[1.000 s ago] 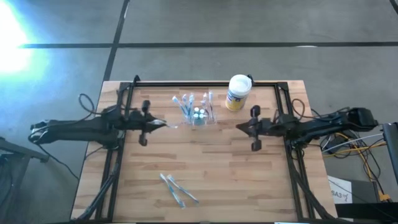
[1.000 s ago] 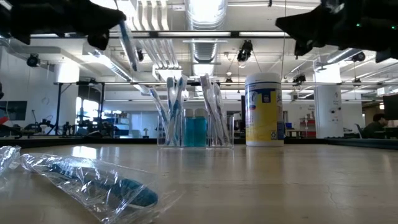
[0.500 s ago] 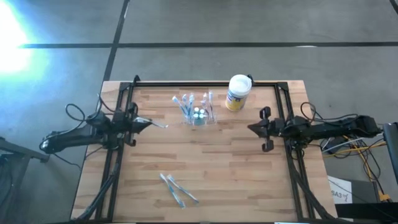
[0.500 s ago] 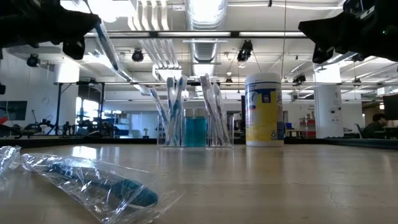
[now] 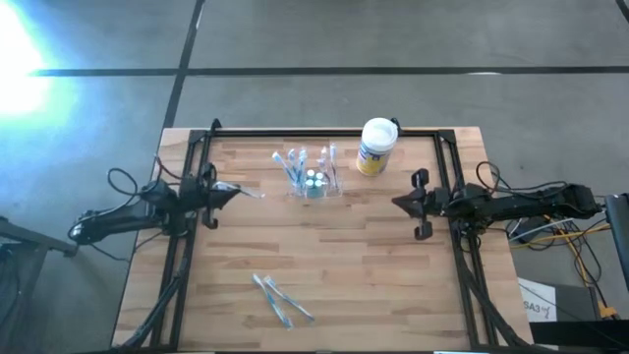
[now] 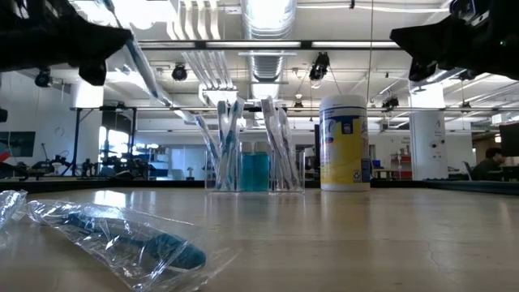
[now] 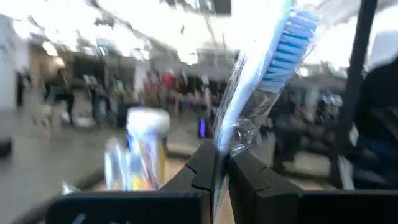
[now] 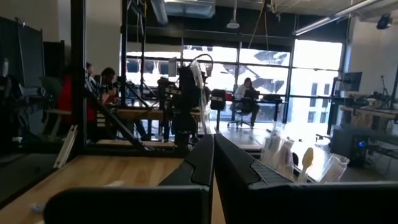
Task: Pick & Place toothbrushing station
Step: Put the blue toothbrush into the transparent organizer
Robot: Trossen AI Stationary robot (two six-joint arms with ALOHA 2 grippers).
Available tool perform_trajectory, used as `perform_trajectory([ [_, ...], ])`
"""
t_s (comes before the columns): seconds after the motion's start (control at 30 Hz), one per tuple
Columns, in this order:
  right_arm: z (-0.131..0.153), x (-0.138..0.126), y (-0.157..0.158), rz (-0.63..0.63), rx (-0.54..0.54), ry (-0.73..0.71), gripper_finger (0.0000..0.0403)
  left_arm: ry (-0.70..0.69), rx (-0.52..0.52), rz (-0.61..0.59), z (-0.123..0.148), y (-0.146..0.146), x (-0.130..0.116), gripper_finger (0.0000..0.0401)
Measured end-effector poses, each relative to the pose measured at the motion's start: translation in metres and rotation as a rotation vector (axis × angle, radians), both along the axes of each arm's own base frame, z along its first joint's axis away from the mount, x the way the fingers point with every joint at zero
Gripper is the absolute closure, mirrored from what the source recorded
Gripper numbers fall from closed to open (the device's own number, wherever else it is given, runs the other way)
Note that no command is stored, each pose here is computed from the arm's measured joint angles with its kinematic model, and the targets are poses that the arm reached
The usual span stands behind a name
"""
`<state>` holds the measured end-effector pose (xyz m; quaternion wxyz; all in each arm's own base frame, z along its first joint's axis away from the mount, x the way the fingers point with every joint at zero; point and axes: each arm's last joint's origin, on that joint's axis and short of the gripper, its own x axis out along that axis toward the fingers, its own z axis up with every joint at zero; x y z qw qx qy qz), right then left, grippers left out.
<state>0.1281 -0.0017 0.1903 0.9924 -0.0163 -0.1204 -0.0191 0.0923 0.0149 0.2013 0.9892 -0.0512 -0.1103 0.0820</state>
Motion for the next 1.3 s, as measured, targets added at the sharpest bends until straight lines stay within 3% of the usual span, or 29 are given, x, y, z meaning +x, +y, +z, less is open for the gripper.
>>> perform_trajectory([
  [0.27, 0.001, 0.0, -0.002, -0.089, -0.007, -0.007, 0.0394, -0.113, 0.151, 0.081, 0.047, 0.003, 0.006, 0.038],
  [0.5, 0.002, -0.001, -0.002, -0.094, -0.02, -0.023, 0.0394, 0.05, 0.159, 0.118, 0.085, 0.016, 0.038, 0.038],
  [0.6, 0.003, -0.001, -0.002, -0.095, -0.021, -0.031, 0.0394, 0.03, 0.161, 0.03, 0.09, 0.023, 0.057, 0.038],
  [0.67, 0.003, -0.001, -0.002, -0.096, -0.024, -0.03, 0.0394, 0.027, 0.136, -0.021, 0.085, 0.03, 0.068, 0.038],
  [0.87, 0.003, -0.001, -0.002, -0.096, -0.023, -0.03, 0.0394, 0.144, 0.027, -0.017, 0.045, 0.049, 0.092, 0.038],
  [0.97, 0.003, -0.001, -0.002, -0.098, -0.026, -0.03, 0.0394, 0.097, 0.043, -0.01, 0.043, 0.053, 0.098, 0.0379],
  [1.3, 0.004, -0.001, -0.003, -0.1, -0.029, -0.035, 0.0394, 0.197, 0.001, 0.036, 0.017, 0.066, 0.111, 0.0377],
])
